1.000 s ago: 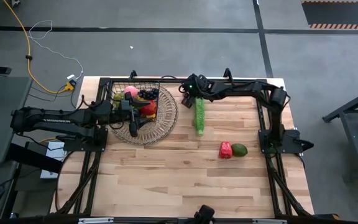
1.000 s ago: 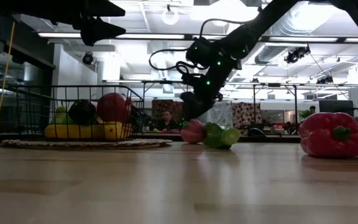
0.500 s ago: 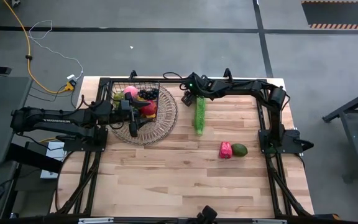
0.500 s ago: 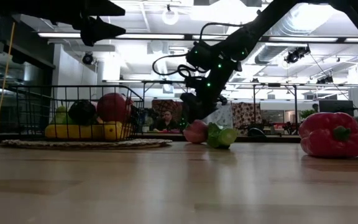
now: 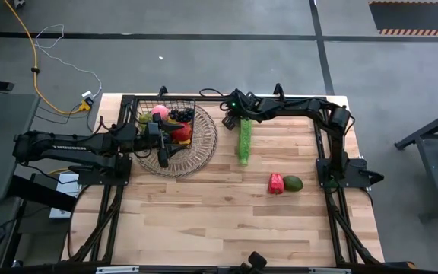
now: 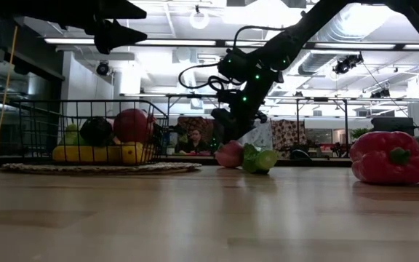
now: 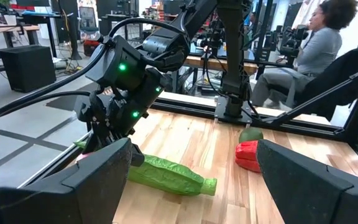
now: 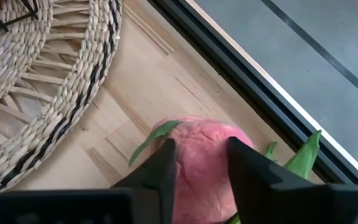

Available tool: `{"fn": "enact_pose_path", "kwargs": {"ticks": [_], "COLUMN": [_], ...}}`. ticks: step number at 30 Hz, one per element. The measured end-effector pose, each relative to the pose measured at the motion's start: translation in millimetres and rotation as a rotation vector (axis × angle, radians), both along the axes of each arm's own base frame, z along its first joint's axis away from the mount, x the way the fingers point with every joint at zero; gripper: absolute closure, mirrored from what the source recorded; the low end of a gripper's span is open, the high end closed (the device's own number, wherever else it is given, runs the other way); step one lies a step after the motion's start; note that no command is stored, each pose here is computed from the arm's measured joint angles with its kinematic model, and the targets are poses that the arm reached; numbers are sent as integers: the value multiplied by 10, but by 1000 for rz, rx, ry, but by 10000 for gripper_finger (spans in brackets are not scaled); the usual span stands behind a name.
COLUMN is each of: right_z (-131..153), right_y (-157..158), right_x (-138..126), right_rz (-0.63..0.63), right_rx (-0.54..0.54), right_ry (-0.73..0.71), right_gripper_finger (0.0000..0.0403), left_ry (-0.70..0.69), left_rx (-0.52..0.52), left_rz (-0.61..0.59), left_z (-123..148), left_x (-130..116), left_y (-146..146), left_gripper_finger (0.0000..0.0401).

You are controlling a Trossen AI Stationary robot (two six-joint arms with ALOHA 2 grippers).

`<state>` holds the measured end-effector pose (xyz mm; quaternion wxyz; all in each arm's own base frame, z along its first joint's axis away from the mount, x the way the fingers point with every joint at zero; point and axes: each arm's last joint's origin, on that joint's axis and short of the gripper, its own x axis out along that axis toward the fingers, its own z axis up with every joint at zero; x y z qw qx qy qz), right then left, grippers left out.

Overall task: Build produce basket
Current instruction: Put the pink peach into the black wire basket

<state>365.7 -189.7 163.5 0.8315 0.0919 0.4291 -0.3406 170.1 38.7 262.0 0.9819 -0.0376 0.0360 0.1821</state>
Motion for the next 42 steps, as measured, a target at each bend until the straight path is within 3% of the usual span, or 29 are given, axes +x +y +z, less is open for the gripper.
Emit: {"fn": "enact_pose_path", "kwargs": {"ticks": [4,15,23,30,38,42], "right_z": [-2,95,378,431,490,609], "right_y": [4,61,364,494,395,313], "right_x": [0,-2,153,245,243,235], "right_rz": [7,42,224,318,352,293], "right_rx": [-3,-41,-115,-159,-247,-289], "right_ry": [6,8,-106,-142,-118,-65], "right_gripper_finger": [327,358,402,402,392,380], "left_ry": [0,2,7,11,12,12], "left_rx": [0,0,-1,-2,-2,-3], "left_rz": [0,0,0,-1,0,0], "left_z": [0,-1,-7,-10,-12,-12], "left_x": [0,0,-1,-1,-1,-1], "left_y": [0,0,0,-2,-1,0], "left_gripper_finger": [66,66,66,66,66,66]}}
